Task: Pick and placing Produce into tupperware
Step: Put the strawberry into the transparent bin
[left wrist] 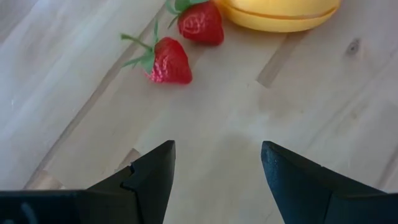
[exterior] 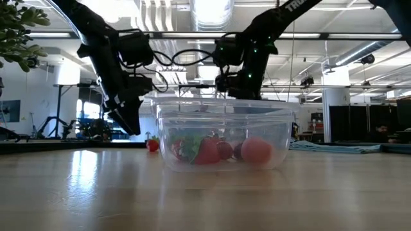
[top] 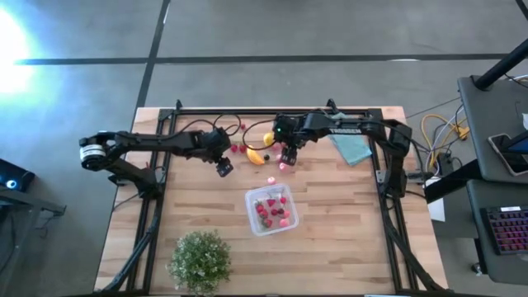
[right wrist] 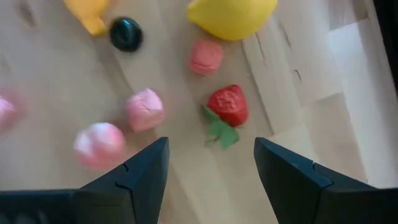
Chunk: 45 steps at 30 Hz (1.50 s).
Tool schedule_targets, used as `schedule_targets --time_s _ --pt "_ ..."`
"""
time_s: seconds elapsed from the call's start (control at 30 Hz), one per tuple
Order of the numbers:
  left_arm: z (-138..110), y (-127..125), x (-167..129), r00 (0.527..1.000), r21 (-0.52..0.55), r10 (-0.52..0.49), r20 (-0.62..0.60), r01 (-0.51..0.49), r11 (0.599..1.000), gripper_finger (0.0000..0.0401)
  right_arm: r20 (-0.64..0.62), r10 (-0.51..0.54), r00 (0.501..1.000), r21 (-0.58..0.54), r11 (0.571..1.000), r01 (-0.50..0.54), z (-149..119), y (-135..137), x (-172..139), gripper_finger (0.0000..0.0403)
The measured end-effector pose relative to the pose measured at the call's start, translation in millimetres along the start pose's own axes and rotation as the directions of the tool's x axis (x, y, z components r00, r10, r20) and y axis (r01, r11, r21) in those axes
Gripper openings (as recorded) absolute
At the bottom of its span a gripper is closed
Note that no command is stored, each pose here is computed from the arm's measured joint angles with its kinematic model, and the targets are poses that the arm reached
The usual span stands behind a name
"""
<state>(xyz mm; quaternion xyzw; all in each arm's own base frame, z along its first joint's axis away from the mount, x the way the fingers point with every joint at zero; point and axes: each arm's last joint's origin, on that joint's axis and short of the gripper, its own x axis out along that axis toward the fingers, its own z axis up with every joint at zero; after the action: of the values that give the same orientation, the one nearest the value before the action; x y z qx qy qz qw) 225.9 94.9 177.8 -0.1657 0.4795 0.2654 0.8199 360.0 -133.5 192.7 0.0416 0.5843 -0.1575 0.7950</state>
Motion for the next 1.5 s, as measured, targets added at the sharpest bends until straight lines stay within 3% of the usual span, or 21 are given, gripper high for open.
schedule_targets --time_s 0.3,0.63,0.87,1.17,1.5 --pt "-1 0 2 1.0 0.002 -0.001 0.017 0.001 1.0 0.0224 0.059 0.062 0.996 -0.045 0.997 -0.059 0 -7 8 0.0228" --pt "2 0 2 0.999 0.055 -0.003 0.042 0.001 0.998 0.0224 0.06 0.116 0.991 0.054 0.991 -0.12 -5 -29 13 0.0228" --pt "2 2 2 0.999 0.074 0.002 0.043 -0.005 0.997 0.0224 0.004 0.151 0.989 0.098 0.984 -0.15 -9 -32 35 0.0228" --pt "3 3 2 0.999 0.068 0.005 0.043 -0.008 0.998 0.0224 0.032 0.063 0.997 0.13 0.989 -0.067 -2 -35 38 0.0228" --pt "3 3 2 0.999 0.067 0.005 0.043 -0.008 0.998 0.0224 0.085 0.05 0.995 0.062 0.997 -0.055 2 -35 39 0.0228"
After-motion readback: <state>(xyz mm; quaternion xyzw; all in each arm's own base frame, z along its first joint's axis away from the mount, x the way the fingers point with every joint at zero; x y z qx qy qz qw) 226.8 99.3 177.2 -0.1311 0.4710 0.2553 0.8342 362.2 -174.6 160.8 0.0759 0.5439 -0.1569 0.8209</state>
